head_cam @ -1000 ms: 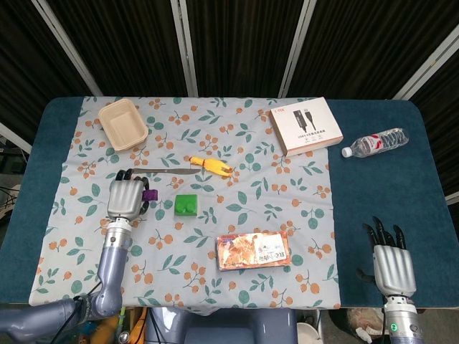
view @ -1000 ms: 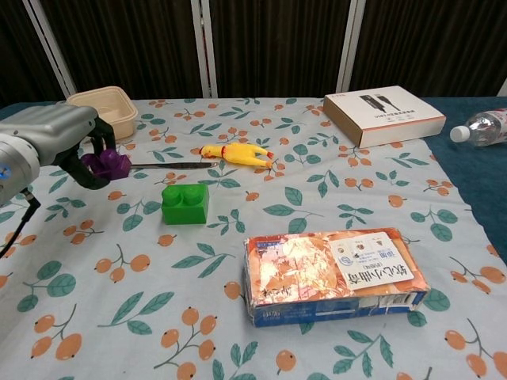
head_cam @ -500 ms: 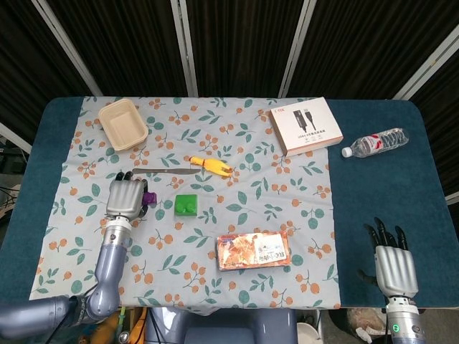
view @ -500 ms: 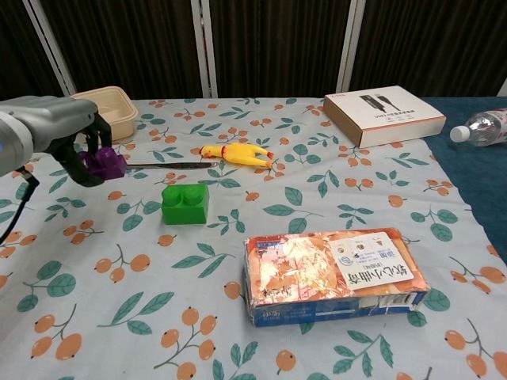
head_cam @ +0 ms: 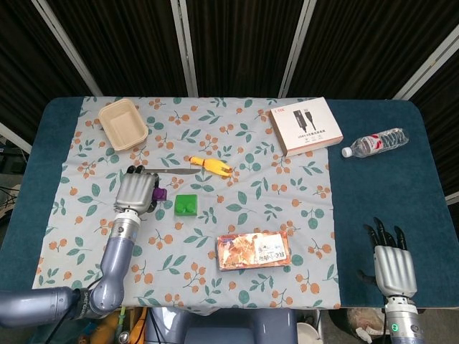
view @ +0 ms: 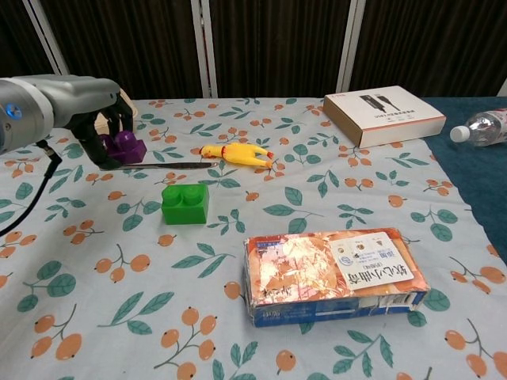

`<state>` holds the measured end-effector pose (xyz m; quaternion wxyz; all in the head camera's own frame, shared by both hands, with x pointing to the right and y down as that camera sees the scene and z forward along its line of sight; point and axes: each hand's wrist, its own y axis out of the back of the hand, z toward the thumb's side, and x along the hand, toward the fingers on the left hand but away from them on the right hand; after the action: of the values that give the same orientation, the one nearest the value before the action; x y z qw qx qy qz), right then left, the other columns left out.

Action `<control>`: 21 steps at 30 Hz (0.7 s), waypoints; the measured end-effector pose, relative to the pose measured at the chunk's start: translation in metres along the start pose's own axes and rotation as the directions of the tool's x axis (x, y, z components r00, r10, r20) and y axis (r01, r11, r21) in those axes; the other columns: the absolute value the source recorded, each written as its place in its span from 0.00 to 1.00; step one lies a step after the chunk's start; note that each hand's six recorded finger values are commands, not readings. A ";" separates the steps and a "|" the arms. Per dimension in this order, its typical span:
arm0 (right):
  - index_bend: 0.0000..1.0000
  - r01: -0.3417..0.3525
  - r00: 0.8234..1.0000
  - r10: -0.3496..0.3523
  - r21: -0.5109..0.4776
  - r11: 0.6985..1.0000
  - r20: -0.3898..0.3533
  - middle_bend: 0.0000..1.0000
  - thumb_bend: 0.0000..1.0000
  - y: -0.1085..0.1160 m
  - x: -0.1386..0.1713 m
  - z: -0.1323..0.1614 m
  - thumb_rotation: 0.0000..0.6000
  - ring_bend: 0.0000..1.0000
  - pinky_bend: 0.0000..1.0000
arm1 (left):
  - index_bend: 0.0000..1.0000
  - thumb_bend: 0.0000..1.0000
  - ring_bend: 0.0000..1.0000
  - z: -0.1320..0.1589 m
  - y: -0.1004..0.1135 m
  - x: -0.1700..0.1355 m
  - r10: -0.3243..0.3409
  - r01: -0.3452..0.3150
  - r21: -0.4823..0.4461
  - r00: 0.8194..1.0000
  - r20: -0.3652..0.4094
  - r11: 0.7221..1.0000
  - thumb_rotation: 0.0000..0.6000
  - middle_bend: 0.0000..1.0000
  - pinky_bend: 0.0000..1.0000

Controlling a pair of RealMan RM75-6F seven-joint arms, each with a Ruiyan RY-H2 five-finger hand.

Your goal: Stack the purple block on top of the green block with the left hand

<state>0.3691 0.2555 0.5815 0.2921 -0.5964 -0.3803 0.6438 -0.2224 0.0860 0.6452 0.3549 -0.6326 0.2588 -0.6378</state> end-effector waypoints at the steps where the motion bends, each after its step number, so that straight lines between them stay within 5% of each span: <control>1: 0.16 0.000 1.000 0.000 -0.001 1.000 0.000 0.08 0.15 0.000 0.000 0.000 1.00 0.22 0.00 | 0.48 0.35 0.17 0.004 0.002 0.000 0.005 -0.005 0.008 1.000 0.008 1.000 1.00 0.44 0.17; 21: 0.16 0.001 1.000 -0.001 -0.012 1.000 0.002 0.08 0.15 0.002 0.002 -0.003 1.00 0.22 0.00 | 0.47 0.35 0.17 0.048 -0.004 0.000 0.022 -0.027 0.117 0.999 0.045 0.993 1.00 0.44 0.17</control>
<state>0.3718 0.2561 0.5787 0.2883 -0.5974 -0.3846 0.6419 -0.1758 0.0939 0.6516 0.4050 -0.6212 0.2205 -0.6336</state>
